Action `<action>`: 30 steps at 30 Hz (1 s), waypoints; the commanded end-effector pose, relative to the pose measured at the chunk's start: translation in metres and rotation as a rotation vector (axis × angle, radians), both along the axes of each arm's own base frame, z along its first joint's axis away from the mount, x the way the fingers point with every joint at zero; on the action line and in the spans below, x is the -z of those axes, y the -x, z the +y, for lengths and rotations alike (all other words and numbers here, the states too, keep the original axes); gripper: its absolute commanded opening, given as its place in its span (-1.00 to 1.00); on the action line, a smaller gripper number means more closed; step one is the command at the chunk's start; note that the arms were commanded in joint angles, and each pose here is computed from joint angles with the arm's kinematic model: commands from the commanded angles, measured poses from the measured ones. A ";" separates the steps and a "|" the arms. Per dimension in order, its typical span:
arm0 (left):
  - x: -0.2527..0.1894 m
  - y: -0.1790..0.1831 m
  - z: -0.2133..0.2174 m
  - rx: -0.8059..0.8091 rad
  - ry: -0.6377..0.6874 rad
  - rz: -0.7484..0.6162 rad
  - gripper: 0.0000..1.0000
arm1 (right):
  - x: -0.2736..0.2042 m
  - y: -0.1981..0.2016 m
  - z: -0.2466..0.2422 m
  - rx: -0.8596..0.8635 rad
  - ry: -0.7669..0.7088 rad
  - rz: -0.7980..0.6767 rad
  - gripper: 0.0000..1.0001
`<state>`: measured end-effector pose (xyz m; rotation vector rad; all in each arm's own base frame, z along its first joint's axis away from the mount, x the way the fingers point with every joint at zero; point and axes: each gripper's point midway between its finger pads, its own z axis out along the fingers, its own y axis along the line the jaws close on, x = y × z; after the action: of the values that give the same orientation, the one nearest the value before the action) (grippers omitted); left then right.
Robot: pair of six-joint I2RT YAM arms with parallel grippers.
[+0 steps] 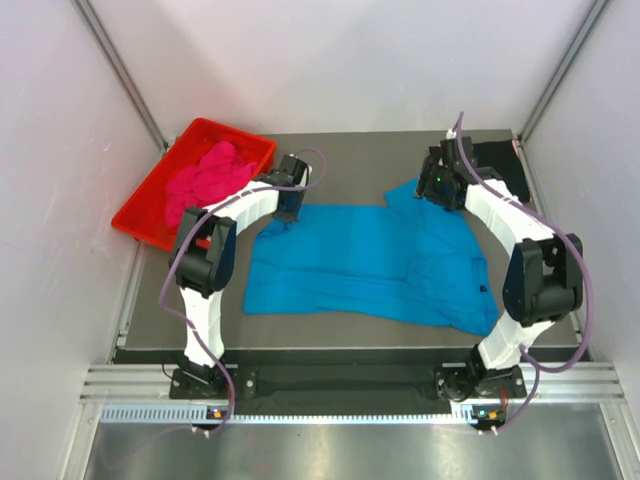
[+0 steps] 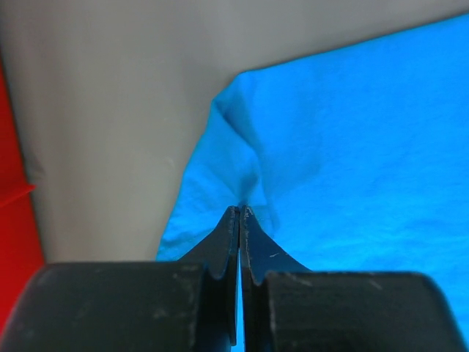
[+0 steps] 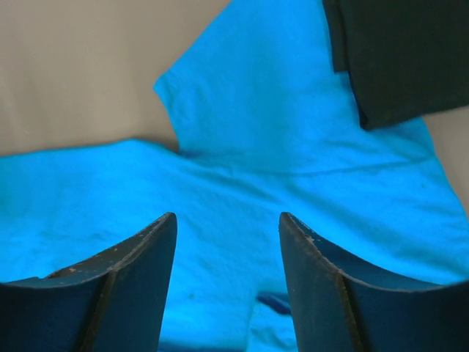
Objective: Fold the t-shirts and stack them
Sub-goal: Fold the tshirt
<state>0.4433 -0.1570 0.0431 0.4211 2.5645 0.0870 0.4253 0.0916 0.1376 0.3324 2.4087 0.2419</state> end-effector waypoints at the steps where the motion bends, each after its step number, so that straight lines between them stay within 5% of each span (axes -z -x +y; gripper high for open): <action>1: -0.037 -0.009 0.007 -0.027 -0.028 -0.082 -1.00 | -0.019 -0.032 0.003 -0.003 -0.019 -0.090 0.18; 11: -0.066 -0.022 0.045 -0.170 -0.141 -0.178 -1.00 | 0.022 -0.098 -0.003 0.035 0.068 -0.092 0.21; 18: -0.077 -0.020 0.045 -0.245 -0.004 -0.199 -1.00 | 0.048 -0.139 -0.002 0.122 0.051 -0.095 0.13; 30: -0.083 -0.019 0.039 -0.249 0.063 -0.239 -1.00 | 0.076 -0.145 -0.046 0.496 0.099 -0.020 0.08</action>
<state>0.4539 -0.1102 0.0977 0.1130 2.4517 0.2154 0.5577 0.0678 0.0398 0.7069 2.3440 -0.0286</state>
